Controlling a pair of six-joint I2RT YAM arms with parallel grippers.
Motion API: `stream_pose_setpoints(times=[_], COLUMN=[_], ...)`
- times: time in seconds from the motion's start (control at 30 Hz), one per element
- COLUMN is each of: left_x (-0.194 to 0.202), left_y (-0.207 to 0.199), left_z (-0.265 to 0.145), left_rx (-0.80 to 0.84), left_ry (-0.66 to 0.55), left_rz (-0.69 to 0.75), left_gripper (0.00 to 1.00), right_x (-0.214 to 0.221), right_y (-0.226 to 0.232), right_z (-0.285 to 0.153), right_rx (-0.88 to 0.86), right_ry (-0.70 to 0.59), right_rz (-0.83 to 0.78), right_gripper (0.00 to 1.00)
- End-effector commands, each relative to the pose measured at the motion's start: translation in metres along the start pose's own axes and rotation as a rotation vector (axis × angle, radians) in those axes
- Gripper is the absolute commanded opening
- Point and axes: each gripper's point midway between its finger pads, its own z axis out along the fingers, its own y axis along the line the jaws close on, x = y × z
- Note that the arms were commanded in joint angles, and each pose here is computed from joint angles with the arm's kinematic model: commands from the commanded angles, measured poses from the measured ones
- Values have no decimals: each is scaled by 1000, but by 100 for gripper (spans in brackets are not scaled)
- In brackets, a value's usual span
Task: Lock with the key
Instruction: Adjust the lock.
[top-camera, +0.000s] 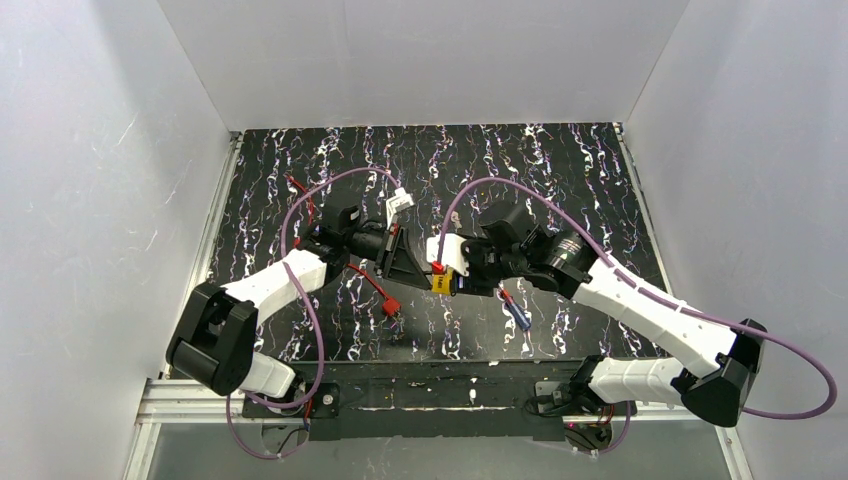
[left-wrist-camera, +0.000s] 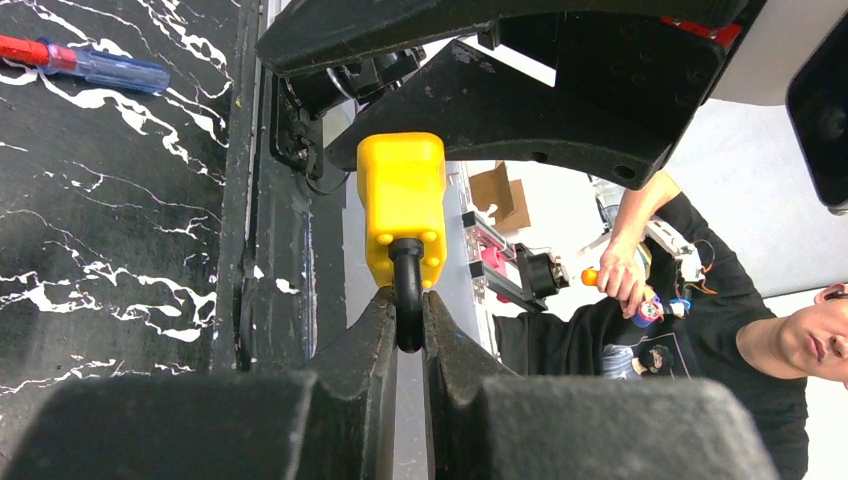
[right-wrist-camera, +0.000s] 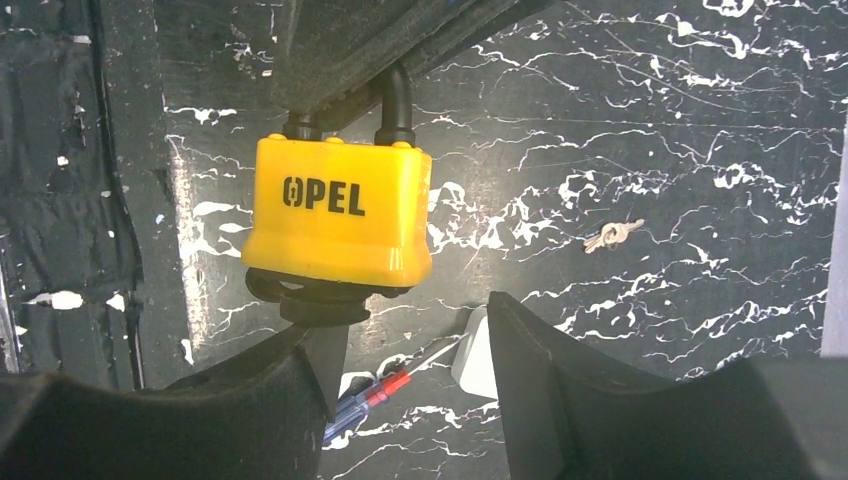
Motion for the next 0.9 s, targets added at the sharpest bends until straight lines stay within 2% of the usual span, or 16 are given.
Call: stream_pose_setpoints(times=[0.0,0.37,0.87], left_x=[17,17,19], left_y=[-16,-20,-5], left_z=[14,14,22], left_rx=[71,81,64], left_ry=[83,92,97], left_rz=[46,41,-2], left_gripper=[0,0,0], right_x=[-48,-29,-103], right_y=[-34,-27,-28], right_z=[8,18,-17], right_rx=[123,126,76], right_ry=[-184,-150,-425], right_rz=[-41,-31,24], right_gripper=[60,58,59])
